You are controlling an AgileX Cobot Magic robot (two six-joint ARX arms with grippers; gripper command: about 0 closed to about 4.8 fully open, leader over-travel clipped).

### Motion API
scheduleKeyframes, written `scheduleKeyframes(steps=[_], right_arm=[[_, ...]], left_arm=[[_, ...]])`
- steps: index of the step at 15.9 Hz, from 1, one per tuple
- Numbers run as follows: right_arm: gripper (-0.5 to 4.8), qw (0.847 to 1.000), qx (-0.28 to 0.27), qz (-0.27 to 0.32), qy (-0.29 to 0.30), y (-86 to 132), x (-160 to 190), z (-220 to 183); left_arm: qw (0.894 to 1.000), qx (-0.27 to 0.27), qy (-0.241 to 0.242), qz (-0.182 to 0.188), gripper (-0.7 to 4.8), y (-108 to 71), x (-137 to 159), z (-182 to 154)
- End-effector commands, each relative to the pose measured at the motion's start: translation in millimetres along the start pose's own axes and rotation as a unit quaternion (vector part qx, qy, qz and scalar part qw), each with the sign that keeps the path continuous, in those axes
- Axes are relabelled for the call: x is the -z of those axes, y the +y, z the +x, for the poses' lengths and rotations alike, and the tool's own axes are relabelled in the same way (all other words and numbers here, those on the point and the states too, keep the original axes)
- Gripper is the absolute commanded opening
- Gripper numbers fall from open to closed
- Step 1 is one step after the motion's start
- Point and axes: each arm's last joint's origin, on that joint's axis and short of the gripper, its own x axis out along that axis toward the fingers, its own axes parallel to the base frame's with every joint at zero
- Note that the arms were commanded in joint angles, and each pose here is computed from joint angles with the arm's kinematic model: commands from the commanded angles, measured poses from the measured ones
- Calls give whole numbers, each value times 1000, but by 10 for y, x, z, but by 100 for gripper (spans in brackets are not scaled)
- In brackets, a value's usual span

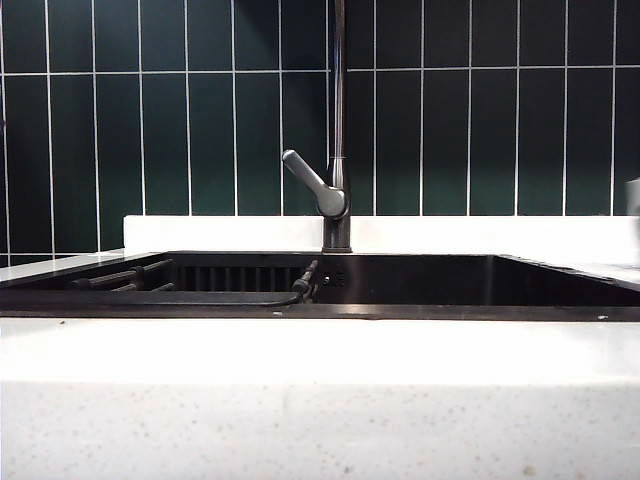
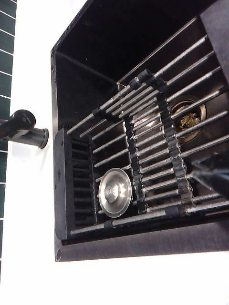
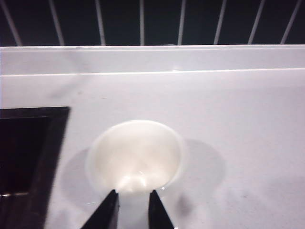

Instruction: Pick up the mug next to the sink, go to the faucet to get some water, pour the water into the sink, and finally put the mug back to its place.

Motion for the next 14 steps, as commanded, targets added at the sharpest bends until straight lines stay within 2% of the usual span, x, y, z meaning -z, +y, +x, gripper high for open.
scheduleKeyframes(steps=[1, 6, 9, 14], right_arm=[[85, 1000, -15, 1, -26, 48, -32, -118], [85, 999, -18, 0, -40, 52, 206, -381], [85, 1000, -20, -1, -25, 56, 352, -380], [84, 1000, -20, -1, -20, 57, 371, -378]], left_arm=[[1000, 0, -3, 1, -4, -1, -9, -1], [1000, 0, -3, 1, -4, -1, -9, -1], [1000, 0, -3, 1, -4, -1, -8, -1], [1000, 0, -2, 1, -4, -1, -7, -1]])
